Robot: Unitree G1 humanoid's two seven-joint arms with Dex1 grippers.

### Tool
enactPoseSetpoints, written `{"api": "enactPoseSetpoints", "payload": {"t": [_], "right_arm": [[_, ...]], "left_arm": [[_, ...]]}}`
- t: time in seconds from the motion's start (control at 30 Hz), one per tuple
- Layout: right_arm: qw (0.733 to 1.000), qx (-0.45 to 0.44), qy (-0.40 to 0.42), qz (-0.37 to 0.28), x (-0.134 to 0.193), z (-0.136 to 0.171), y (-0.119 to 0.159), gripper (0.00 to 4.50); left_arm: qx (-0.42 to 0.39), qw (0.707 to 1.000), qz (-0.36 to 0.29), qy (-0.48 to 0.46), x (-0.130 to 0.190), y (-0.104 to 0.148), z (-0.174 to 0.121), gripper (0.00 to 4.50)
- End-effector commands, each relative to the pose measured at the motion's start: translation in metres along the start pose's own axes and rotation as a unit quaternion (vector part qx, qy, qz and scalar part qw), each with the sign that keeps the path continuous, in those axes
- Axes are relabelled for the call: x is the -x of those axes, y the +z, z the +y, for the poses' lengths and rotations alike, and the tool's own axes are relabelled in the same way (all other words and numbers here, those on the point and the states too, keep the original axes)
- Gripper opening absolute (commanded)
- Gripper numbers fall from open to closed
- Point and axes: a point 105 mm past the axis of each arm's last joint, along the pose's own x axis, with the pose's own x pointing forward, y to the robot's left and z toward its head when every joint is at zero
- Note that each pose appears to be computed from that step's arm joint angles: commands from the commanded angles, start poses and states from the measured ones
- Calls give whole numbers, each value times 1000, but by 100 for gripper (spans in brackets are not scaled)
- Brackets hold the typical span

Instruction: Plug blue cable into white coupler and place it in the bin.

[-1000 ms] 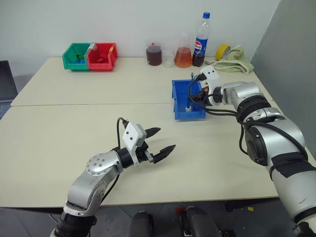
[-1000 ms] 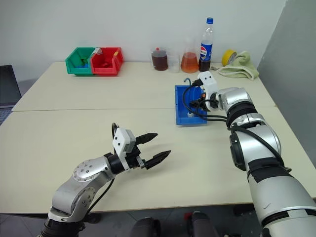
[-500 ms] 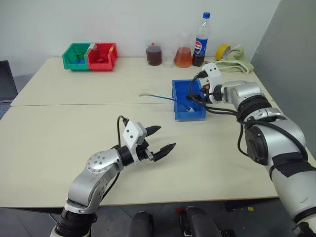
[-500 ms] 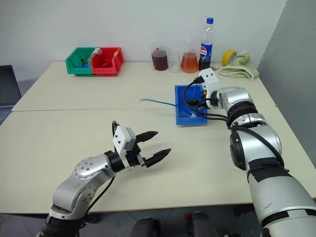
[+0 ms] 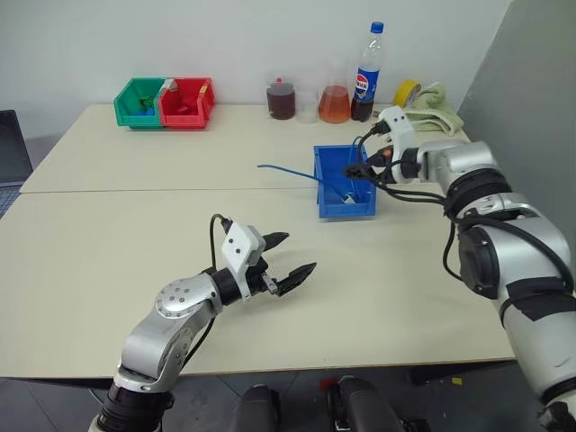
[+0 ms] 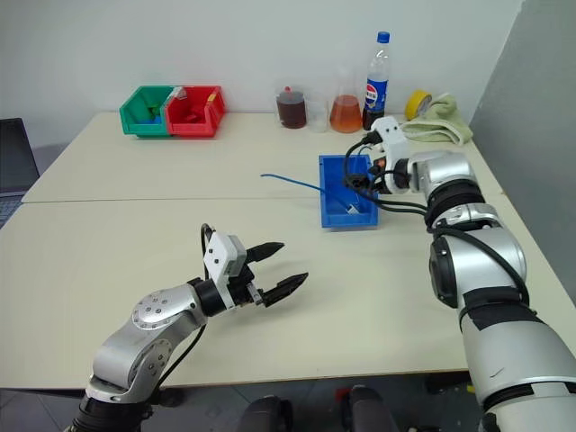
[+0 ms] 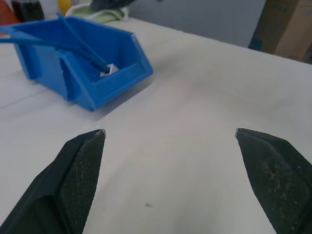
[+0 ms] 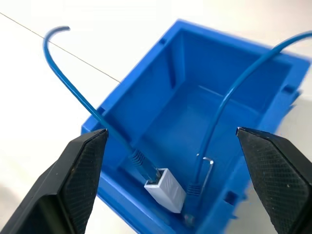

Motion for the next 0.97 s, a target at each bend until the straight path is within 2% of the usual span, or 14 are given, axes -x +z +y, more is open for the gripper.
{"api": "enactPoseSetpoints", "payload": {"t": [0.03, 0.23, 0.3, 0.43, 0.57, 0.7, 0.83, 0.97], "right_arm": [[996, 51, 39, -57, 20, 17, 22, 447], [991, 74, 24, -108, 53, 62, -16, 447], [991, 52, 10, -120, 61, 76, -33, 447], [985, 73, -55, -146, 76, 98, -66, 447], [969, 88, -166, -163, 90, 99, -89, 447], [954, 68, -256, -138, 97, 95, -126, 447], [938, 46, -315, -137, 102, 90, -142, 447], [932, 40, -333, -136, 102, 82, -149, 447]], "left_arm": [[-16, 998, -11, 67, 10, 9, 14, 450], [-12, 986, 3, 167, 27, -2, 30, 450], [0, 980, -2, 201, 32, -3, 35, 450], [8, 962, -3, 273, 41, -7, 44, 450], [14, 941, 10, 338, 55, -17, 51, 450], [24, 919, 28, 393, 70, -33, 56, 450], [37, 899, 26, 436, 79, -38, 60, 450], [42, 889, 24, 456, 81, -41, 60, 450]]}}
